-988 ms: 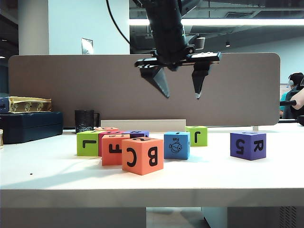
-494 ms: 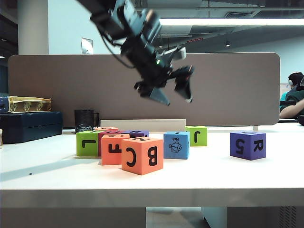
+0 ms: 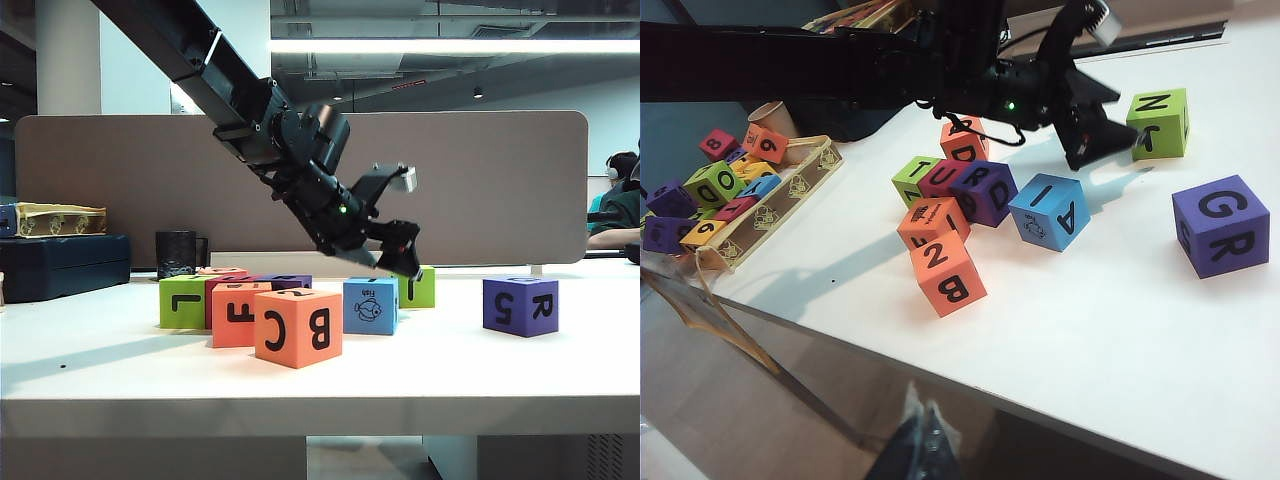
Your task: Select the appropriate blocks from the scattered letter blocks on the table and arrange them in a row to spell out "TURING".
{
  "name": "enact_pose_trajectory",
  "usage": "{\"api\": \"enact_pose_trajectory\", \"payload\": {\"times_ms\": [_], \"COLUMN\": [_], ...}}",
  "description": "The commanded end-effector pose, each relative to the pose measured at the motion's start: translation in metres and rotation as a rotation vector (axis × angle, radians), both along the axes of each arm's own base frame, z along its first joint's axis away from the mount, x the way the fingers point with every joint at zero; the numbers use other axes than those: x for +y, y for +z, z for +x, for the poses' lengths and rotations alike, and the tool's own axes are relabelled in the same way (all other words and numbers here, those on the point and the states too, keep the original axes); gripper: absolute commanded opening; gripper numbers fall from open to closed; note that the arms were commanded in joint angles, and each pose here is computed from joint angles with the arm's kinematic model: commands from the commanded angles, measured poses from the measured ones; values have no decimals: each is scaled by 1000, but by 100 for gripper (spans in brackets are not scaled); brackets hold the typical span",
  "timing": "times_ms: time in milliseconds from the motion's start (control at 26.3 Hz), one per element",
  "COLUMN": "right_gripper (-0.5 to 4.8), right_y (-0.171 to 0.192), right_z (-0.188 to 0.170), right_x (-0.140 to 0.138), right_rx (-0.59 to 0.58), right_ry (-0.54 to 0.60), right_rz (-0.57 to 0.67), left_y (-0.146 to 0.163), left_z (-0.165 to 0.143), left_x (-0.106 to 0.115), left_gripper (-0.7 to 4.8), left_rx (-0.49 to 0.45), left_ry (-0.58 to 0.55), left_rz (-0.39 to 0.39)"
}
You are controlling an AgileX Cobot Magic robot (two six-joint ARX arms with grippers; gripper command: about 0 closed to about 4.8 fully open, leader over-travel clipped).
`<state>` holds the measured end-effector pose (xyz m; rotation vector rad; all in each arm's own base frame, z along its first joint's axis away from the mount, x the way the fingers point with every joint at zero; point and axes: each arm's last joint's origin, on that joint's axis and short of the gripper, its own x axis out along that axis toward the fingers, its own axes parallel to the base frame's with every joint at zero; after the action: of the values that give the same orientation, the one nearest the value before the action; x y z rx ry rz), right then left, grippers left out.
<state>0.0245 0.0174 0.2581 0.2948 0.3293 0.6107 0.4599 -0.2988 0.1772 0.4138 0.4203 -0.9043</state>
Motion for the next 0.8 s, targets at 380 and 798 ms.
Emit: {"api": "enact_pose_trajectory", "payload": {"times_ms": [380, 798], "right_gripper": [-1, -1], "right_y": [2, 2], "right_z": [-2, -2], "right_x": [0, 0], "right_rx": [-30, -30], "right_ry": [1, -2], "right_rz": [-2, -3], "left_y": [-3, -7], "left_z": [6, 9], "left_x": [-8, -10], "left_gripper": [466, 393], "left_rx": [-125, -142], "left_ry": [-65, -83], "left_rz": [-49, -84]}}
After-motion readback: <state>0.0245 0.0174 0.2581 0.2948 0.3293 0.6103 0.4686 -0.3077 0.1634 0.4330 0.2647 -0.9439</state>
